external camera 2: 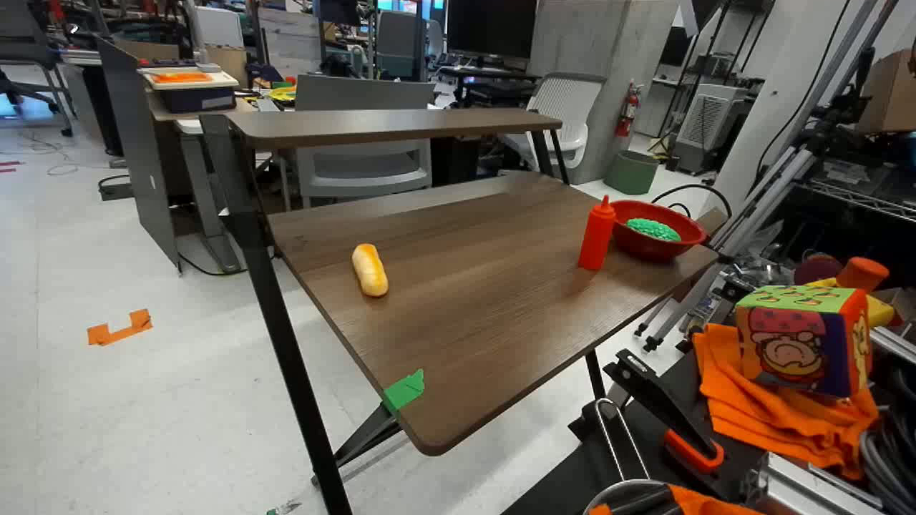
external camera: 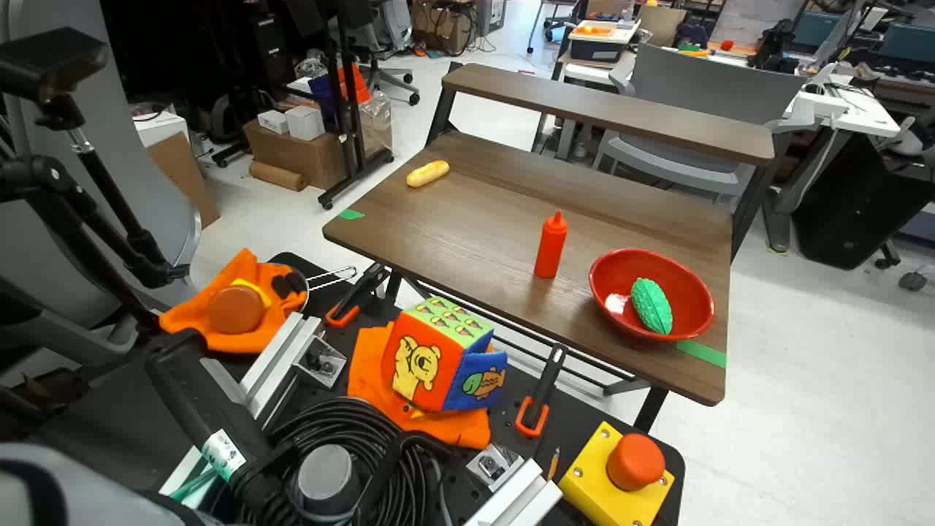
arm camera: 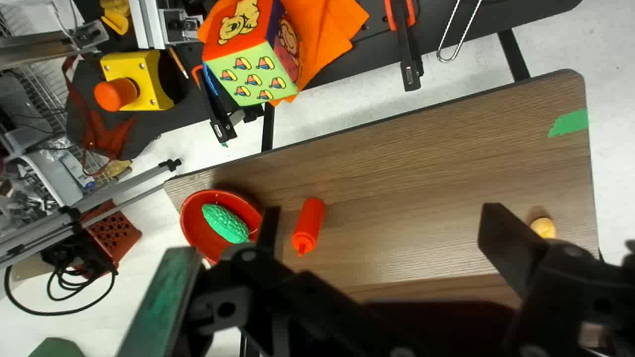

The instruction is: Remove the green object from the red bowl

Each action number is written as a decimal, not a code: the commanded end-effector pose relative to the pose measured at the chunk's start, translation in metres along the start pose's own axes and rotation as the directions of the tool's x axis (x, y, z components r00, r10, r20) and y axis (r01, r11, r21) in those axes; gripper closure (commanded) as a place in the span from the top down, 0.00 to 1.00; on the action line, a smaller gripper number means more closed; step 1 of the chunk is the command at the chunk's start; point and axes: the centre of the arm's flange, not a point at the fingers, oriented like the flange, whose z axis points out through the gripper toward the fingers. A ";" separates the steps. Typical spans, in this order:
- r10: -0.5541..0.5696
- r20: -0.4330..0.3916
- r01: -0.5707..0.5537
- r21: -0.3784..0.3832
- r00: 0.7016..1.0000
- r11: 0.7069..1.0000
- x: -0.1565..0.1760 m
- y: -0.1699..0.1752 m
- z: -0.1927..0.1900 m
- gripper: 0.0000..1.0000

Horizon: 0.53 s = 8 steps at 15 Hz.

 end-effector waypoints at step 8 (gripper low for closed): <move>-0.004 0.018 0.004 0.000 1.000 1.000 0.009 0.005 0.002 1.00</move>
